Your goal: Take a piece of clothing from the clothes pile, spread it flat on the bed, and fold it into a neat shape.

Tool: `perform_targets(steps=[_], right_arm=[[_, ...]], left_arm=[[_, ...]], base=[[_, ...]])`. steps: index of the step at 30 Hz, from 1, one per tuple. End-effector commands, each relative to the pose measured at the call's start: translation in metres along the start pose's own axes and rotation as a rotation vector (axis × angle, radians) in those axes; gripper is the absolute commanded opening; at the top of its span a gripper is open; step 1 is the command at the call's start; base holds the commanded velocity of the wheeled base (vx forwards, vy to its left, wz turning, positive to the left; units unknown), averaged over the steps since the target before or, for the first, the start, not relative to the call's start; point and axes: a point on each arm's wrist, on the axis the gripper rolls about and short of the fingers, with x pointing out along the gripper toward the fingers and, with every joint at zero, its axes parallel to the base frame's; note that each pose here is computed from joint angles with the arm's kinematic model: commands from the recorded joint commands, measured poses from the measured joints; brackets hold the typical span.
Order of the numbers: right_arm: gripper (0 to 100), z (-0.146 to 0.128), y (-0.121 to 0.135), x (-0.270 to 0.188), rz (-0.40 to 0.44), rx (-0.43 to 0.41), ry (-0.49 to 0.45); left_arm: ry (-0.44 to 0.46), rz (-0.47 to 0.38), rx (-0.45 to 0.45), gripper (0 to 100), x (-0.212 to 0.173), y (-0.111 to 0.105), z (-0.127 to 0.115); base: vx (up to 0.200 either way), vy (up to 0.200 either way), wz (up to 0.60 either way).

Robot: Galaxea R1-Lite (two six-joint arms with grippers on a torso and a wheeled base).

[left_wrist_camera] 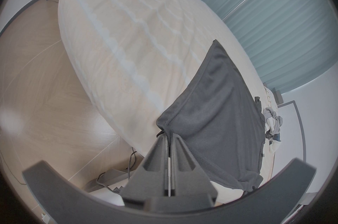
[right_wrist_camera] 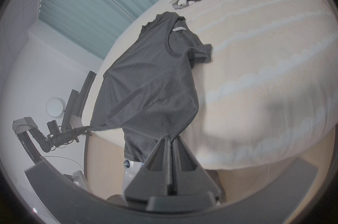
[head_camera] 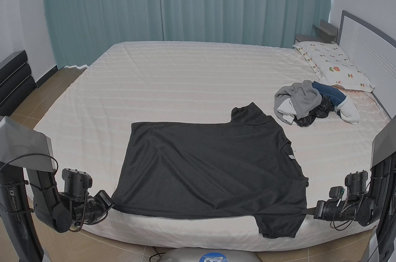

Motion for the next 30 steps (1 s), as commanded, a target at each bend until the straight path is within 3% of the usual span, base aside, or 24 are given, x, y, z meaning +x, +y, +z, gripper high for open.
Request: perform_targets(steps=[1, 7, 11, 30], right_arm=[[0, -0.002, 0.008, -0.017, -0.005, 0.011, 0.022], [0, -0.005, 0.016, -0.033, -0.014, 0.001, 0.056], [0, -0.009, 0.018, -0.04, -0.029, -0.012, 0.095], [0, -0.025, 0.017, -0.053, -0.1, -0.098, 0.217]], left_arm=[[-0.033, -0.021, 0.022, 0, -0.008, 0.0, 0.0], [-0.073, 0.019, 0.14, 0, -0.016, 0.007, -0.005], [-0.096, 0.051, 0.161, 0, -0.016, 0.009, -0.005], [-0.018, 0.131, 0.321, 0, -0.029, 0.026, -0.019]], base=[[0.0, 0.0, 0.0], [0.0, 0.0, 0.0], [0.0, 0.0, 0.0], [0.0, 0.0, 0.0]])
